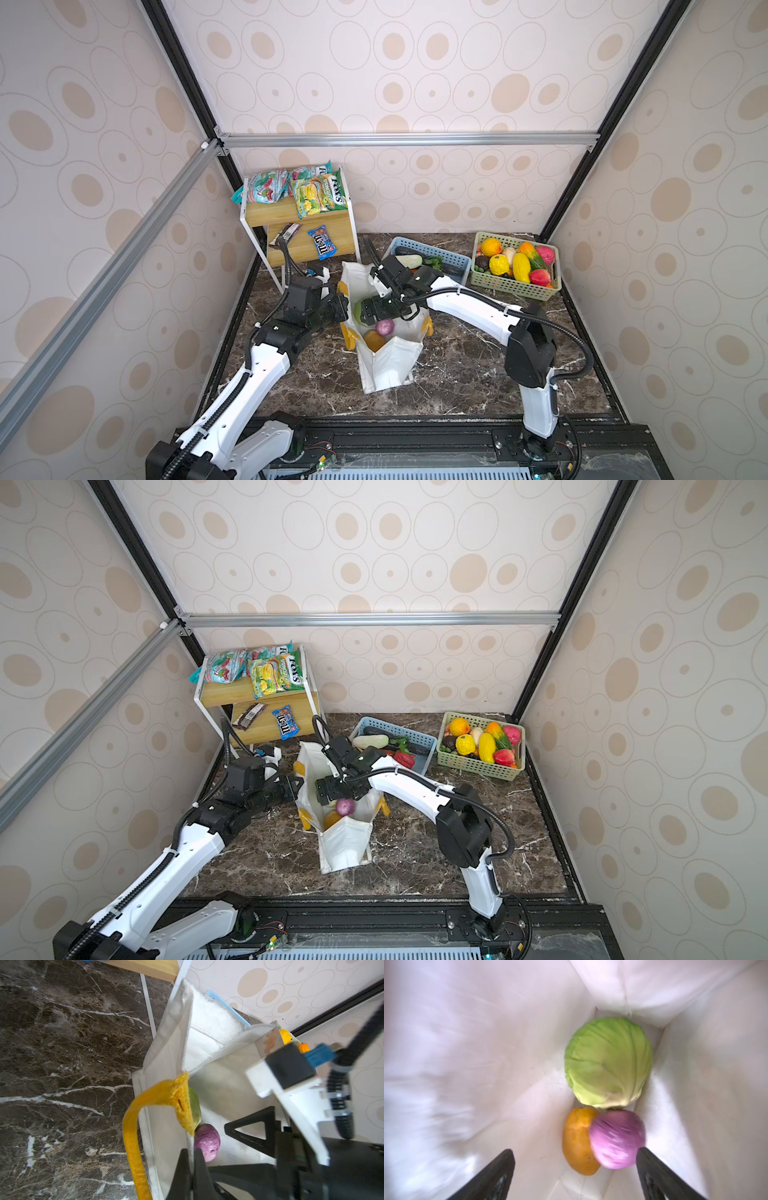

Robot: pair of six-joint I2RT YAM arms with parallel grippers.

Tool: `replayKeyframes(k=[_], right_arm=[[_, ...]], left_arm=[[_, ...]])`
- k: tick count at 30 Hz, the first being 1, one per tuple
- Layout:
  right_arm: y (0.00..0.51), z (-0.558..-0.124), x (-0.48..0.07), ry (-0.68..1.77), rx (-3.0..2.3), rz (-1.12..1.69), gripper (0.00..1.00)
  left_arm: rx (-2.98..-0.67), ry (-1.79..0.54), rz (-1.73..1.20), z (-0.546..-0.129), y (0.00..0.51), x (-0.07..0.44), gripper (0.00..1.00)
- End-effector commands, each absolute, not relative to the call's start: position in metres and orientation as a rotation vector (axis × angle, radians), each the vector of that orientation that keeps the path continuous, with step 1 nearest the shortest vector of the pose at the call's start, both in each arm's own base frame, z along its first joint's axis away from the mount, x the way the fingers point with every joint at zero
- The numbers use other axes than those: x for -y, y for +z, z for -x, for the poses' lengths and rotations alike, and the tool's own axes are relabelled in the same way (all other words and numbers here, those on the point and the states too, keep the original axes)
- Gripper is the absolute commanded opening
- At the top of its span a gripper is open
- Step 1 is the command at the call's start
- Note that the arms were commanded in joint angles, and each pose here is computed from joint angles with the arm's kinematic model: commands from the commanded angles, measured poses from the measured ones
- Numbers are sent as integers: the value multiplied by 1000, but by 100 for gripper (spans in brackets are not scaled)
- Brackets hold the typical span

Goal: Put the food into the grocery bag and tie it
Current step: 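Open the right gripper to release the purple cabbage in the bag, then withdraw the right gripper from the bag toward the blue basket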

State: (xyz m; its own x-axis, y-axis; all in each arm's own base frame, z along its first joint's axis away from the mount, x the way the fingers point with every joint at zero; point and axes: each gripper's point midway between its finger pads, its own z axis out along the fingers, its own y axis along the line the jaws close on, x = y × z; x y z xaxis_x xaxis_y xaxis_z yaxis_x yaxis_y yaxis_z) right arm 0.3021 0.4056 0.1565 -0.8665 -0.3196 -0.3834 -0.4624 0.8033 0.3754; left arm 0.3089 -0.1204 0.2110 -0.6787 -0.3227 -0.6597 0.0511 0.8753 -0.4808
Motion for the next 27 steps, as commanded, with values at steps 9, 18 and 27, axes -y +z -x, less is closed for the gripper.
replayKeyframes(k=[9,18,27], right_arm=[[228,-307,-398,744,-2538,581,95],[263,-321,-373,791,-2468,501,95],[280,-352,-331,765,-2438,375,95]], left_arm=[[-2204,-607,199,-315,222,120,0],[-2215,-610,204,-316,218,121,0],[-2217,-600,209,-319,220,121,0]])
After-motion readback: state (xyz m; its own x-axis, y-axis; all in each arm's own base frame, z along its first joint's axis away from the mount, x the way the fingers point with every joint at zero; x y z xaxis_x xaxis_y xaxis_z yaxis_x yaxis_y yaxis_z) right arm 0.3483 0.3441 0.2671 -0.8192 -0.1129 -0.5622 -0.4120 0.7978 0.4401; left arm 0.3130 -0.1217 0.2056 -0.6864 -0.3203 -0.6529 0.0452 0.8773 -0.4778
